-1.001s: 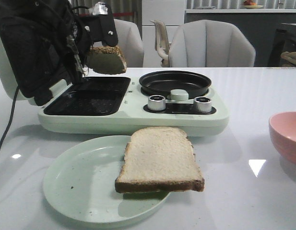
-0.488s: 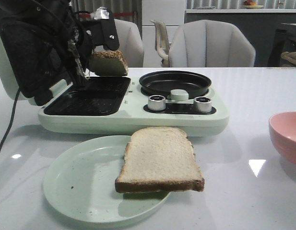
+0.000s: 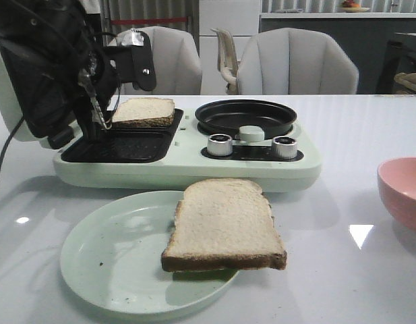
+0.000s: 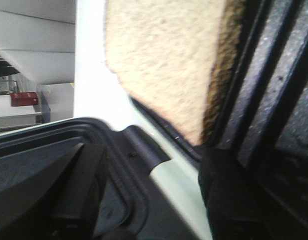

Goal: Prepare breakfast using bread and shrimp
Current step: 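Lift the bread and lower it onto the sandwich maker plate, then open the left gripper and withdraw it from the sandwich maker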

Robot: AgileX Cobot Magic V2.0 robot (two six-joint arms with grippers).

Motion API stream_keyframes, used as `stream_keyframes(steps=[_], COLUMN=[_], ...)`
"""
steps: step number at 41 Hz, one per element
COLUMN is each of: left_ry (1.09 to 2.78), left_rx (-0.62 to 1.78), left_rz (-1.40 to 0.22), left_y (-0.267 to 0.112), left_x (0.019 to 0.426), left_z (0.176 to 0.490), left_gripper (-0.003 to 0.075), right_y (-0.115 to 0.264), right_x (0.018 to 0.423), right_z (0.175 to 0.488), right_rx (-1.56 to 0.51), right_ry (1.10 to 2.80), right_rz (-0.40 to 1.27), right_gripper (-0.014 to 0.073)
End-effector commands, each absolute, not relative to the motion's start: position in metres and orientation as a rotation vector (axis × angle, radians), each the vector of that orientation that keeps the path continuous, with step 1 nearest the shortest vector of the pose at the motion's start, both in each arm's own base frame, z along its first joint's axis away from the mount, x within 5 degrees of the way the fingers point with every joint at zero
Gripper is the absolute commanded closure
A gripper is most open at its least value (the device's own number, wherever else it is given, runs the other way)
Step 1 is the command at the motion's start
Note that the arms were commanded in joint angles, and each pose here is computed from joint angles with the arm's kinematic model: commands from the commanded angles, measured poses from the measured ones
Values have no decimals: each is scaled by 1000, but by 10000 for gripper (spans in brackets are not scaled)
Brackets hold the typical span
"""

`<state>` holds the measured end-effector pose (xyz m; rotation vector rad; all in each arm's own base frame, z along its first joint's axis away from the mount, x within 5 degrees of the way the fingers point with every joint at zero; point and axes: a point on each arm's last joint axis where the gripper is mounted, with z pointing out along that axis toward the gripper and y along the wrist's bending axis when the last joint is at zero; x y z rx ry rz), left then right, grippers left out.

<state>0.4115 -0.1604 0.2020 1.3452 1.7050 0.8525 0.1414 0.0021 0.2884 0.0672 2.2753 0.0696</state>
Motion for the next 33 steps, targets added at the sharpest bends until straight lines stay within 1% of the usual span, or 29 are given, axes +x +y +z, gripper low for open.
stream_keyframes(steps=[1, 5, 9, 11, 15, 19, 21, 24, 26, 29, 33], left_ry=[1622, 1589, 1577, 1606, 1766, 1980, 2091, 2242, 2294, 2322, 2304], left_rx=[1215, 1182, 1140, 1069, 918, 885, 872, 820, 792, 767, 735], left_rz=[899, 866, 866, 888, 882, 764, 675, 500, 404, 281, 150], left_y=[-157, -163, -170, -173, -172, -172, -172, -170, -166, -159, -149], left_x=[396, 379, 359, 348, 326, 299, 285, 264, 253, 236, 214], left_z=[260, 279, 295, 304, 314, 317, 318, 323, 328, 337, 346], left_gripper=[260, 263, 263, 263, 263, 263, 263, 263, 263, 264, 263], right_y=[1, 1, 1, 1, 1, 1, 1, 1, 1, 1, 1], right_x=[146, 146, 146, 146, 146, 146, 146, 146, 146, 146, 146], right_z=[303, 303, 303, 303, 303, 303, 303, 303, 303, 303, 303], right_rx=[57, 57, 57, 57, 57, 57, 57, 57, 57, 57, 57], right_ry=[2184, 2184, 2184, 2184, 2184, 2184, 2184, 2184, 2184, 2184, 2184], right_rz=[59, 59, 59, 59, 59, 59, 59, 59, 59, 59, 59], right_gripper=[147, 147, 147, 147, 147, 147, 147, 147, 147, 147, 147])
